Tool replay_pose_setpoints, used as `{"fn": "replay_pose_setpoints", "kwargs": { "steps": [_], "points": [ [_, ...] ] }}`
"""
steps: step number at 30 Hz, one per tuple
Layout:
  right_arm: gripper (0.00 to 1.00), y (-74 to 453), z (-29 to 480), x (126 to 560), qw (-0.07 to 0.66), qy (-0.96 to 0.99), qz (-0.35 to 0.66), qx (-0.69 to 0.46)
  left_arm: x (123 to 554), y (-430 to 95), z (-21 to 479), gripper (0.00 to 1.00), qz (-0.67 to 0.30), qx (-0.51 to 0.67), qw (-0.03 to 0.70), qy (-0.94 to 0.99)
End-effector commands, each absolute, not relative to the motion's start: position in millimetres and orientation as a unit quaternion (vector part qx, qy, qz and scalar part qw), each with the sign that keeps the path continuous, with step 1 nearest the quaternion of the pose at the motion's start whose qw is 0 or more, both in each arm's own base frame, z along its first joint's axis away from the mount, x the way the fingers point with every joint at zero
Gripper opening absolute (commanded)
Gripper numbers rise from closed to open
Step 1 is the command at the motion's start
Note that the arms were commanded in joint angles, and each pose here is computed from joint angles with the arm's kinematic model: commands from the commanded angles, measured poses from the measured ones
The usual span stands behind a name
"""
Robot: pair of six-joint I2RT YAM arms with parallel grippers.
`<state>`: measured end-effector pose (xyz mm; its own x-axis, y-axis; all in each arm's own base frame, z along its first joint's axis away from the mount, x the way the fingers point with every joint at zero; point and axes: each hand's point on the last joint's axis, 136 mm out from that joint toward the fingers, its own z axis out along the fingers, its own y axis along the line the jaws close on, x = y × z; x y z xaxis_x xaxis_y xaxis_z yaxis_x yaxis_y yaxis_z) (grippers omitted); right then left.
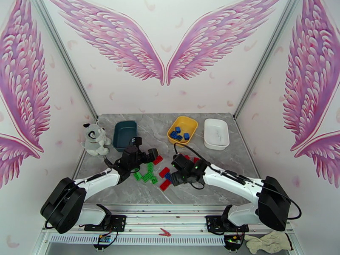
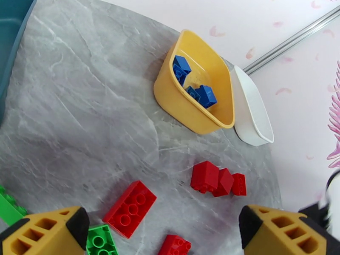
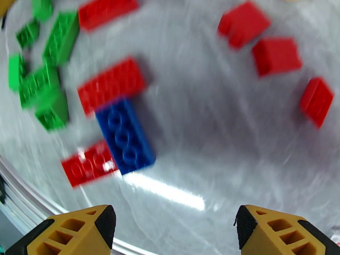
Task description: Sort the legos into containers by color
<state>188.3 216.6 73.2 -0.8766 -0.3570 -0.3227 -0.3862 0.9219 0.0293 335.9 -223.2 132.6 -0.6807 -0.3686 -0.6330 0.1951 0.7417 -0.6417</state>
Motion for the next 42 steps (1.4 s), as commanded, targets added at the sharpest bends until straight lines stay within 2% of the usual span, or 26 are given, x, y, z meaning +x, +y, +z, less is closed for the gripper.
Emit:
{"fn": "replay_pose_setpoints", "kwargs": {
  "steps": [1, 5, 14, 28, 42],
  "points": [
    [0.77, 212, 62, 175, 0.169, 0.968, 0.016, -0.183, 334, -231, 132, 0.99, -0.39, -0.064, 0.382, 0.835],
    [0.75, 224, 45, 169, 0.166, 0.964, -0.006, -0.206, 335, -234, 124, 0.99, -0.394, -0.067, 0.372, 0.838],
    [0.75, 247, 15, 186, 0.164, 0.96, -0.047, -0.224, 335, -234, 127, 0.99, -0.394, -0.063, 0.376, 0.836],
    [0.72, 299, 11, 225, 0.182, 0.952, -0.036, -0.244, 334, -229, 136, 0.99, -0.387, -0.058, 0.391, 0.833],
    [0.71, 307, 18, 257, 0.176, 0.96, 0.03, -0.215, 338, -213, 133, 0.99, -0.372, -0.079, 0.398, 0.835]
  ]
}}
